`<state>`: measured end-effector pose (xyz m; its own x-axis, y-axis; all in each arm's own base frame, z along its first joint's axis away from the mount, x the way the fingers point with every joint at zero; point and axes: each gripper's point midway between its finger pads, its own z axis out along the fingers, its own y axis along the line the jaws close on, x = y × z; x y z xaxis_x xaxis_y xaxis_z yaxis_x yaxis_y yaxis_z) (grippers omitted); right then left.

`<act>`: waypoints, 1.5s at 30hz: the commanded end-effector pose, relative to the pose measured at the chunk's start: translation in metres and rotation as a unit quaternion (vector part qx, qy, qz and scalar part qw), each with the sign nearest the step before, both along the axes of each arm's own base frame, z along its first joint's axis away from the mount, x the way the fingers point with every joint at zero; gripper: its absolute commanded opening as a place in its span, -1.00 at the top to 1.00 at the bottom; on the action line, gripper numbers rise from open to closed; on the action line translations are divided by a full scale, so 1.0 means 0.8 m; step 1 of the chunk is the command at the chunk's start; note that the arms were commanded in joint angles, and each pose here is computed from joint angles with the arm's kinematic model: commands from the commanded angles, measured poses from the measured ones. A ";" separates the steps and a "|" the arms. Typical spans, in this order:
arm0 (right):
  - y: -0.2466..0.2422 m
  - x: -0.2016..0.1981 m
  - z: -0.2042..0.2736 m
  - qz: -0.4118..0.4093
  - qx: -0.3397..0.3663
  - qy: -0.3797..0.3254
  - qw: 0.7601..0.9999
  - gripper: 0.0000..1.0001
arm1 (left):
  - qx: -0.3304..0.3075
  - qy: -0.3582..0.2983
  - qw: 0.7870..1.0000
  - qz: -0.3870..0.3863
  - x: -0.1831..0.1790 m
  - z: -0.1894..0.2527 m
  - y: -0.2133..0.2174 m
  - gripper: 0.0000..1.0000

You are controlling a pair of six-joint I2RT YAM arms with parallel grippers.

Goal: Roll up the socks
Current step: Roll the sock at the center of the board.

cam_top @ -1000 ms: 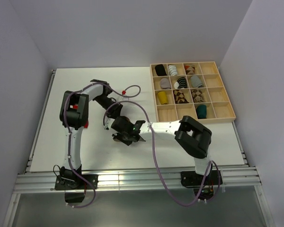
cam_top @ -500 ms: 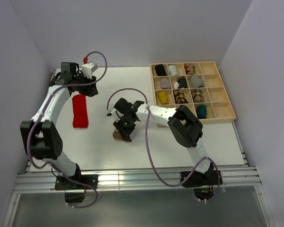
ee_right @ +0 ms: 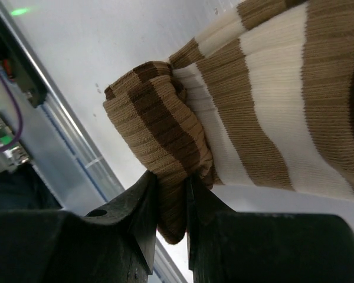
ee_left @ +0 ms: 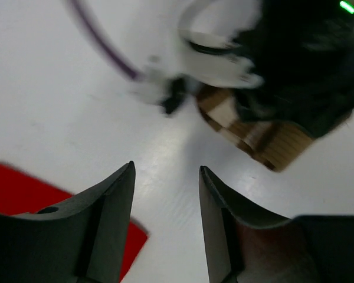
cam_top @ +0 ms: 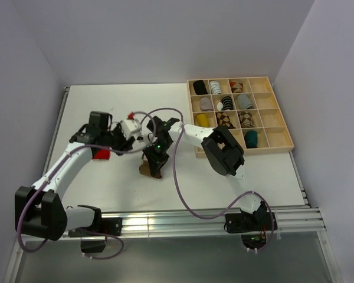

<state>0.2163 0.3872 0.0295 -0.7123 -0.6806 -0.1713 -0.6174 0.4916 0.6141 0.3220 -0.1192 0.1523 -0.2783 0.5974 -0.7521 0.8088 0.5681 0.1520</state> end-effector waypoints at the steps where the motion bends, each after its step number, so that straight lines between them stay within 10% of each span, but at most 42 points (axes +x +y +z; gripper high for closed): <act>1: -0.003 -0.016 -0.014 0.000 -0.015 0.048 0.999 0.96 | 0.044 -0.043 0.991 -0.119 -0.045 -0.017 -0.026 -0.06; 13: -0.007 -0.004 -0.017 -0.009 -0.010 0.058 0.998 0.96 | 0.066 -0.025 0.966 -0.247 -0.137 -0.094 -0.083 -0.26; 27: -0.005 0.001 -0.021 -0.013 -0.004 0.068 0.998 0.96 | 0.085 -0.167 0.965 -0.185 -0.105 -0.111 -0.104 -0.27; 45: -0.005 0.006 -0.018 -0.014 0.007 0.075 0.997 0.96 | 0.139 -0.166 0.946 -0.240 -0.129 -0.155 -0.100 -0.29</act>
